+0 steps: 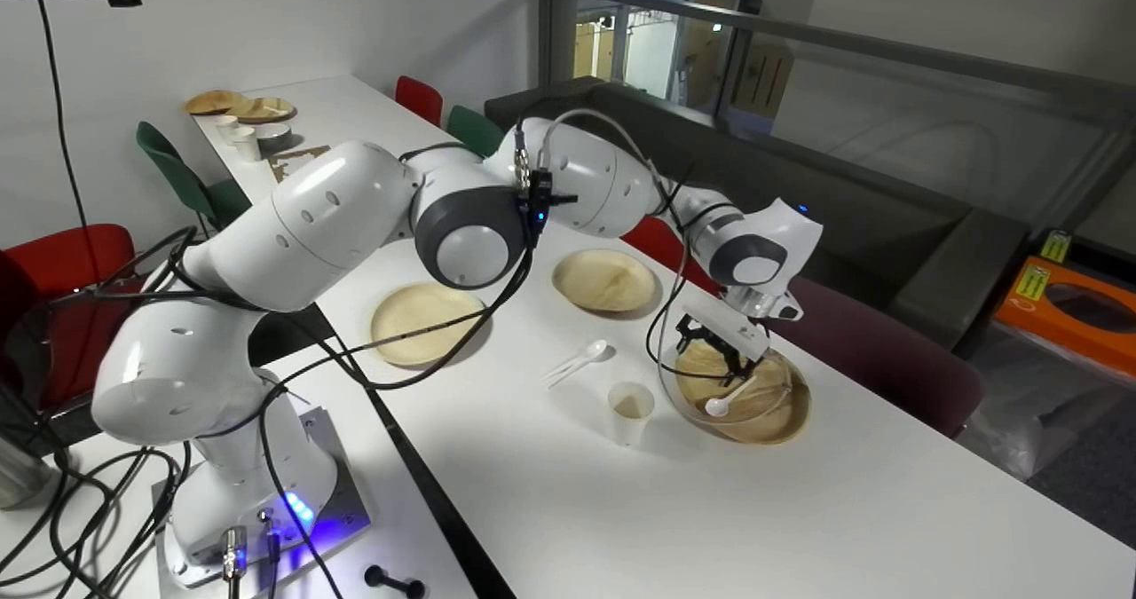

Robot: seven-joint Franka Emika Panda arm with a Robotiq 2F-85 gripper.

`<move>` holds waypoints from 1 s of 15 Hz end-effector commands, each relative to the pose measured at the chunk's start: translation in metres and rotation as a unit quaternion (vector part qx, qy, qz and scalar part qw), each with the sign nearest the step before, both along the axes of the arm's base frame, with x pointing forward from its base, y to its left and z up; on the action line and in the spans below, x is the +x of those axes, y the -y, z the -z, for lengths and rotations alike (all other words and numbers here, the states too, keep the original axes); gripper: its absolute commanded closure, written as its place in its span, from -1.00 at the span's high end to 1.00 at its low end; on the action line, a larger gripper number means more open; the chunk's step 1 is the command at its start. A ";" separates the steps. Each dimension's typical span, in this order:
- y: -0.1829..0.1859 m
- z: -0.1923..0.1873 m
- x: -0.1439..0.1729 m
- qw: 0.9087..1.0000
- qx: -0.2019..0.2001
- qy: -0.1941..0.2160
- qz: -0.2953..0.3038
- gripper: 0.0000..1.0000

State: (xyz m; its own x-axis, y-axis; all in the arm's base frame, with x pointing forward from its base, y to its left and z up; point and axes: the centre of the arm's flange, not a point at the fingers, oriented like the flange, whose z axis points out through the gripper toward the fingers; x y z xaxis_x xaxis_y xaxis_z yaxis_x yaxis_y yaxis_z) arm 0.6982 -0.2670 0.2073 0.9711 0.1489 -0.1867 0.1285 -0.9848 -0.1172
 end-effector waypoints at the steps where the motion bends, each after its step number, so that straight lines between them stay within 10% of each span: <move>1: 0.026 -0.004 0.027 0.995 0.013 0.065 0.073 1.00; 10: 0.040 0.019 0.058 0.954 -0.079 0.223 0.186 1.00; 15: 0.031 0.047 0.047 0.965 -0.079 0.175 0.179 1.00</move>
State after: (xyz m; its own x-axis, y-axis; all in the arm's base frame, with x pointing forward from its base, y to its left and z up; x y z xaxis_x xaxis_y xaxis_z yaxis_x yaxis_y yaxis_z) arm 0.7417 -0.2969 0.1597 0.9527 -0.2192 0.2107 -0.2258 -0.9741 0.0077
